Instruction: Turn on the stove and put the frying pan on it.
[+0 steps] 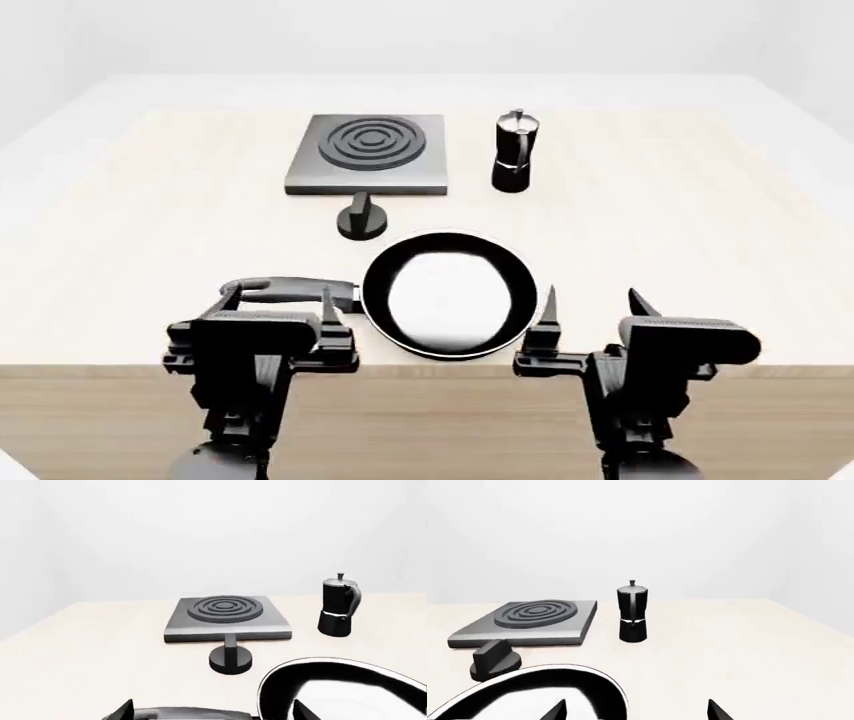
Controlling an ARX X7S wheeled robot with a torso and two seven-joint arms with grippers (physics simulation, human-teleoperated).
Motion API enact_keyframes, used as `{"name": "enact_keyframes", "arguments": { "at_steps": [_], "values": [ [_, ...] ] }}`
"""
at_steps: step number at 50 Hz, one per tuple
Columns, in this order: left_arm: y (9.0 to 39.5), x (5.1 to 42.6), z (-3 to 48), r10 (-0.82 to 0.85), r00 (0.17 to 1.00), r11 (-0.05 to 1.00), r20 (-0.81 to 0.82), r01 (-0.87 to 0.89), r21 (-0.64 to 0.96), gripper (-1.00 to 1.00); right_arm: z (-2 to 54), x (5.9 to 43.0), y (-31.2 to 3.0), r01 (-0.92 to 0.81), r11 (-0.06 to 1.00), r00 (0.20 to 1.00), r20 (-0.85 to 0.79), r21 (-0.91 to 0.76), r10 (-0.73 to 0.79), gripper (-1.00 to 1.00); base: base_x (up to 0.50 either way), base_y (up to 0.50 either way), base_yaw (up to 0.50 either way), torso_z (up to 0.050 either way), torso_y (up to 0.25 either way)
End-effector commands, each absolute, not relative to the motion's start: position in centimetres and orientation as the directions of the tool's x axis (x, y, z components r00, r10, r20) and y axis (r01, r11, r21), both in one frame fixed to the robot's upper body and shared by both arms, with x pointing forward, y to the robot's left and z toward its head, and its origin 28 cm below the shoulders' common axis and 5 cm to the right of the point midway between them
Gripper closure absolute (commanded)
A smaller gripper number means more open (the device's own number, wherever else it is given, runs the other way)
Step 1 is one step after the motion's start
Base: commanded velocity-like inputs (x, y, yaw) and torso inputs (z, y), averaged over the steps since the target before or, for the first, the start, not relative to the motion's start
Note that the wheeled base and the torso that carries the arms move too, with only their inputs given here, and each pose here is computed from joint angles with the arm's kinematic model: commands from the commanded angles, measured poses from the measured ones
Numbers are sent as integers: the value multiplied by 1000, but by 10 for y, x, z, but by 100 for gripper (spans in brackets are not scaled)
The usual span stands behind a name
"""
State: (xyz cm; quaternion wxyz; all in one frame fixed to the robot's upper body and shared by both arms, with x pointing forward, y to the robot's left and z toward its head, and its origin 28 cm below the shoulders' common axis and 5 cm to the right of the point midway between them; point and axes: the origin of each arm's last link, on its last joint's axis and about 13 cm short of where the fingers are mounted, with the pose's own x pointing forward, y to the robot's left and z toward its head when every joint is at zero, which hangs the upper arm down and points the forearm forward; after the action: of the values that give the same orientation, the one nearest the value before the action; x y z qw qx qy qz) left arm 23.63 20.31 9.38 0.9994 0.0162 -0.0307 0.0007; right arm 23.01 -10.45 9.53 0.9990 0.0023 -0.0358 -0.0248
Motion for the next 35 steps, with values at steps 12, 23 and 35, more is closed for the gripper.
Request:
{"name": "enact_keyframes", "arguments": {
  "at_steps": [12, 23, 35],
  "values": [
    [208, 241, 154, 16, 990, 998, 139, -25, 59, -100, 160, 234, -131, 260, 966, 950, 177, 6, -257, -100, 0, 0, 0, 0, 0],
    [211, 241, 156, 23, 990, 998, 138, -31, 53, -100, 169, 196, -207, 691, 720, 689, 239, 66, -684, -100, 0, 0, 0, 0, 0],
    [213, 242, 157, 37, 989, 998, 141, -45, 49, -100, 170, 188, -212, 683, 726, 695, 239, 76, -678, -100, 292, 0, 0, 0, 0]
  ]
}}
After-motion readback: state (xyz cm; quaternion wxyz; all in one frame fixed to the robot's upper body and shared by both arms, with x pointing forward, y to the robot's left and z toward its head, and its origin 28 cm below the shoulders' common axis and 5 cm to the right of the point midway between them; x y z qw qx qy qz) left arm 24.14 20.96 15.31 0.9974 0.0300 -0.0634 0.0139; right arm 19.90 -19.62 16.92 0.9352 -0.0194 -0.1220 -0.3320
